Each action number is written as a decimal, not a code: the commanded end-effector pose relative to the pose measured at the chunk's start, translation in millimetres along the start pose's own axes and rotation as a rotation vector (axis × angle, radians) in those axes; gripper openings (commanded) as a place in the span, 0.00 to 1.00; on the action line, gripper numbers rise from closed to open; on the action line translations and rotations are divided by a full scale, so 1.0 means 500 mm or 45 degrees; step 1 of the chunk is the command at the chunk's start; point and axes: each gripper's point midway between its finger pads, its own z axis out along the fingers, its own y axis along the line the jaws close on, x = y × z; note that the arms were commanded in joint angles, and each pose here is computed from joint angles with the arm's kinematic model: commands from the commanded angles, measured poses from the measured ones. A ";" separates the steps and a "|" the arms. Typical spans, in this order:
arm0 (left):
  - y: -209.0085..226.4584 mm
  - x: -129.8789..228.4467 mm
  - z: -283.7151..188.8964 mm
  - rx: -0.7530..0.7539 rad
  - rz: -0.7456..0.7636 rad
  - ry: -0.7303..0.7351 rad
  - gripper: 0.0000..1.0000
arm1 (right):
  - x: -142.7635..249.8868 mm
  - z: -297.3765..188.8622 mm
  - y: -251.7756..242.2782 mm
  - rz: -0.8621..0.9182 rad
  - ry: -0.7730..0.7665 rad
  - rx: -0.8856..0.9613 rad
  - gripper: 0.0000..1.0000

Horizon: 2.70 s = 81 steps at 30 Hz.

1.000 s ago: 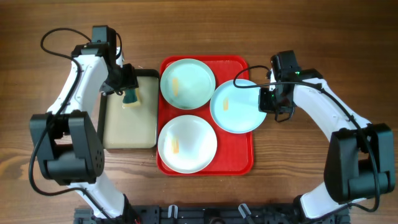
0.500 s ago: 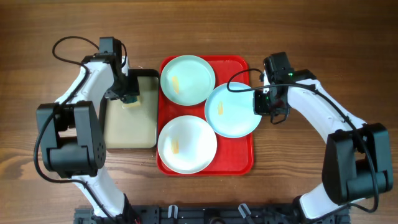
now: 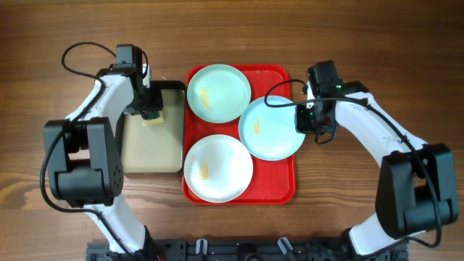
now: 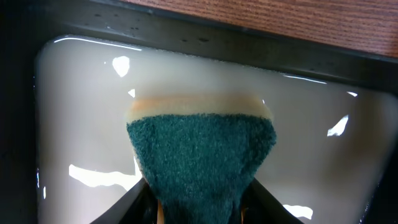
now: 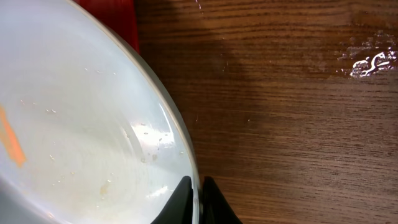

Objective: Clean dirty plates on tray and stack at the side
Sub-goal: 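Grasp the green sponge with the left gripper and dip it in the water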

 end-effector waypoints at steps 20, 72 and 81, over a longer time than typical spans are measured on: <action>0.002 -0.017 -0.046 0.001 -0.008 -0.061 0.35 | 0.003 0.009 0.007 -0.032 0.011 -0.013 0.21; -0.033 -0.048 -0.383 0.142 0.133 -0.586 0.04 | -0.007 0.010 -0.005 -0.033 -0.021 0.033 0.05; -0.010 -0.035 -0.363 0.029 0.110 -0.534 0.04 | -0.008 0.010 -0.005 -0.033 -0.021 0.033 0.05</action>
